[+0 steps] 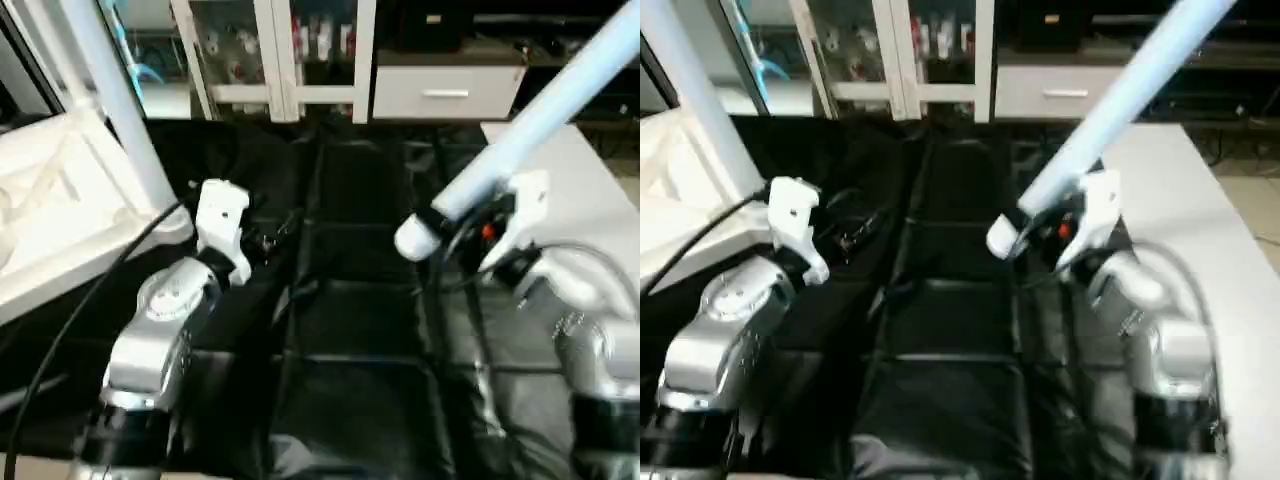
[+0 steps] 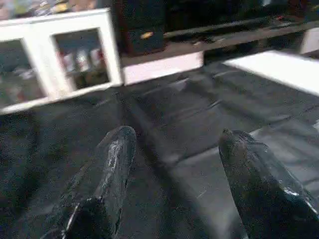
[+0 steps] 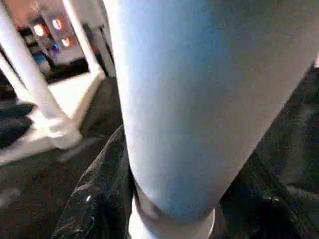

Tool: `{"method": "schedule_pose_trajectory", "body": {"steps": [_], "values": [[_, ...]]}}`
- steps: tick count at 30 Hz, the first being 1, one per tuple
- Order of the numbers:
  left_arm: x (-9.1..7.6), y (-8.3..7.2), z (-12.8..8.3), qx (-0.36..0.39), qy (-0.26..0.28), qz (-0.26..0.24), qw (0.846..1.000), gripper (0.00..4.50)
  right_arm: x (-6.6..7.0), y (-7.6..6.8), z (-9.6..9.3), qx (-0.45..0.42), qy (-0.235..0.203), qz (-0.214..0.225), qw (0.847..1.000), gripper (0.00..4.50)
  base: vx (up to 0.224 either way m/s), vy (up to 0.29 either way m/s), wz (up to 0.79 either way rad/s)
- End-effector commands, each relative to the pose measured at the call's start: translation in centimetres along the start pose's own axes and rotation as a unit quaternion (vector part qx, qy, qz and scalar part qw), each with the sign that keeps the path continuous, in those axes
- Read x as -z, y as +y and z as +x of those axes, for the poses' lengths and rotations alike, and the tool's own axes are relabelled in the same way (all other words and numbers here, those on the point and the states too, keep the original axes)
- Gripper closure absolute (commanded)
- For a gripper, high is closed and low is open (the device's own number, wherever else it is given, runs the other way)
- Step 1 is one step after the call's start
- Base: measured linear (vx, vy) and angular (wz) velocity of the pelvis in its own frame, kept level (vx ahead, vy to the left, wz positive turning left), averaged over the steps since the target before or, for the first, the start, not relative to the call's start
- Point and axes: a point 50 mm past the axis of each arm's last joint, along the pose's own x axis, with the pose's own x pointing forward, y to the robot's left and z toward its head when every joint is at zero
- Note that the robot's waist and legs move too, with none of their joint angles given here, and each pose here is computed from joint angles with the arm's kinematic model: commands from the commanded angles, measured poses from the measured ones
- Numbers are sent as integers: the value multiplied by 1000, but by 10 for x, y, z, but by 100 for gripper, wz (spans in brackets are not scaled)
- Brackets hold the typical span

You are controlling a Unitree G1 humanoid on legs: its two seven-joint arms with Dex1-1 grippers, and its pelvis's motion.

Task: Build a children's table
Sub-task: Pick table leg, then move to table

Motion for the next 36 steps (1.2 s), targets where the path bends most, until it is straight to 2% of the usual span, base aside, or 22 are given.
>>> {"method": "schedule_pose_trajectory", "body": {"steps": [1,6,13,14,20,25,26,27,30,33,36], "values": [[-3,8,-4,-34,-5,8,999,140,-5,14,3,-15,-16,17,1000,264,5,228,10],[-2,6,-4,-40,-3,13,999,140,0,20,4,-17,-14,43,999,264,-21,200,6],[-2,10,-5,-48,-2,19,999,140,2,23,7,-17,0,39,999,264,-87,209,-19],[-3,12,-4,-54,-4,20,998,140,5,22,10,-4,5,20,1000,264,-77,312,-22],[-5,13,-2,-60,-7,22,998,140,8,20,14,14,6,10,1000,264,-76,286,6],[-6,15,1,-72,-7,25,997,140,10,18,21,42,7,-35,998,264,-89,221,-8],[-5,18,1,-82,-3,28,996,140,10,14,25,70,5,-70,995,264,-82,243,-23],[-5,18,1,-82,-3,28,996,140,10,14,25,70,5,-70,995,264,-94,282,-3],[-3,21,2,-92,-1,28,995,140,8,7,27,116,-13,-121,986,264,-75,358,11],[-1,22,2,-100,3,26,995,140,8,4,27,130,-13,-126,983,264,-73,343,7],[1,22,3,-108,4,17,994,140,6,3,27,126,-22,-103,987,264,-77,260,-5]]}}
